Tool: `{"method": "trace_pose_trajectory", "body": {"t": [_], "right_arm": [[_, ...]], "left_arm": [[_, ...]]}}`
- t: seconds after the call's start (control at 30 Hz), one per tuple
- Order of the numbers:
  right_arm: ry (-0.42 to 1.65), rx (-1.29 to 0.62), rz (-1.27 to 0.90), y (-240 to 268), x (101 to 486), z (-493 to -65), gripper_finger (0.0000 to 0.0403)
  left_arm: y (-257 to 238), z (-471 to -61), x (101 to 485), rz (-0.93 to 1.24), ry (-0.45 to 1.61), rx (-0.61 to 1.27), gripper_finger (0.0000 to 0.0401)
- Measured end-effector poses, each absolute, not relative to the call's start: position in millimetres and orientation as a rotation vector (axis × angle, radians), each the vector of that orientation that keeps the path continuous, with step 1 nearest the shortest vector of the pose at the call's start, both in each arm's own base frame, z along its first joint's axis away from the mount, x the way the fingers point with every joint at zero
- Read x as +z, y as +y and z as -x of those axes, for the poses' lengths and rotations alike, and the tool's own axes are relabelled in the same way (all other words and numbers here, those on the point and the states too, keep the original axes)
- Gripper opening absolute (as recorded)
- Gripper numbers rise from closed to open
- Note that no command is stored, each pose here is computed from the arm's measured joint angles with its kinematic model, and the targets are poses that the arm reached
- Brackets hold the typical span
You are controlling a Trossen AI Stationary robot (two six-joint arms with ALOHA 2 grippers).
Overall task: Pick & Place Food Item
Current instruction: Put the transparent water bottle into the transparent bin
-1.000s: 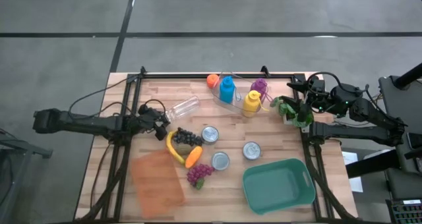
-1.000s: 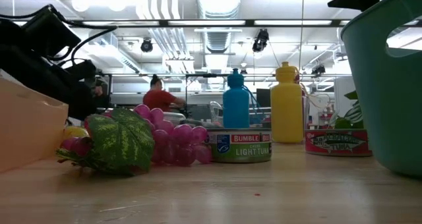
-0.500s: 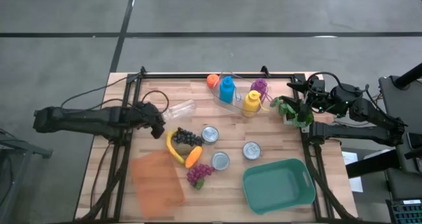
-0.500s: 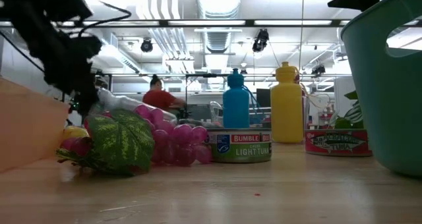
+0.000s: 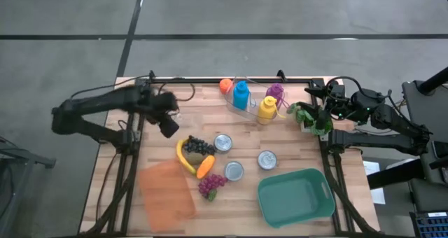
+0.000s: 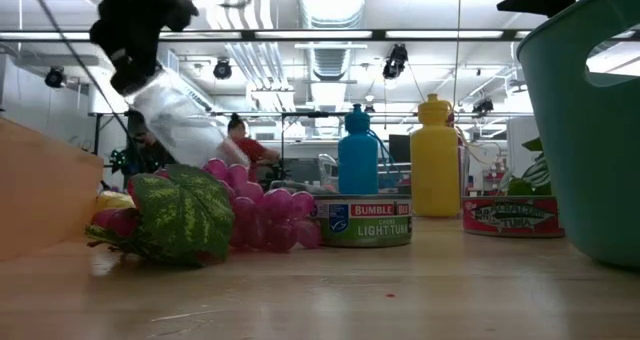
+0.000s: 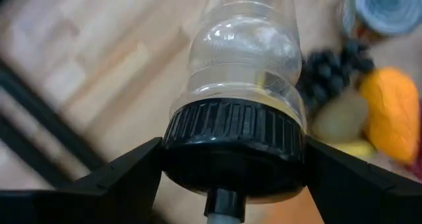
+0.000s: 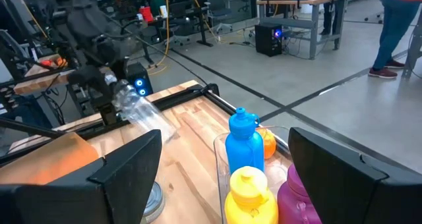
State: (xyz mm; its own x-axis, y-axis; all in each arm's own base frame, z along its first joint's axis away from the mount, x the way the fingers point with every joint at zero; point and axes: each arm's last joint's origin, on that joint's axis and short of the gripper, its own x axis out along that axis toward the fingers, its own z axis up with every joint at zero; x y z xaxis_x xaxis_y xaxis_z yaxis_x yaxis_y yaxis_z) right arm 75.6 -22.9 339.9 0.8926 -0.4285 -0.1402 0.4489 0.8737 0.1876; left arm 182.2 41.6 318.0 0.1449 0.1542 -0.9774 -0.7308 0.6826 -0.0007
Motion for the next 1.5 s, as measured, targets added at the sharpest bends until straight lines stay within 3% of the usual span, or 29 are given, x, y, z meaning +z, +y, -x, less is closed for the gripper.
{"method": "trace_pose_trajectory", "body": {"t": [0.13, 0.4, 0.67, 0.87, 1.23, 1.5], "right_arm": [[0.095, -0.458, -0.219, -23, 340, -76, 0.0329], [0.095, -0.458, -0.219, -23, 340, -76, 0.0329], [0.095, -0.459, -0.219, -23, 340, -76, 0.0329], [0.095, -0.458, -0.219, -23, 340, -76, 0.0329], [0.095, -0.459, -0.219, -23, 340, -76, 0.0329], [0.095, -0.459, -0.219, -23, 340, -76, 0.0329]], "left_arm": [[63, -205, 335, 0.667, 1.412, 0.7, 0.0329], [111, -233, 345, 0.862, 1.37, 0.678, 0.0328], [140, -236, 334, 1.248, 1.341, 0.685, 0.0328], [151, -229, 334, 1.371, 1.287, 0.822, 0.0328], [138, -205, 352, 1.403, 1.179, 0.91, 0.0328], [106, -170, 335, 1.751, 1.174, 0.956, 0.0328]]}}
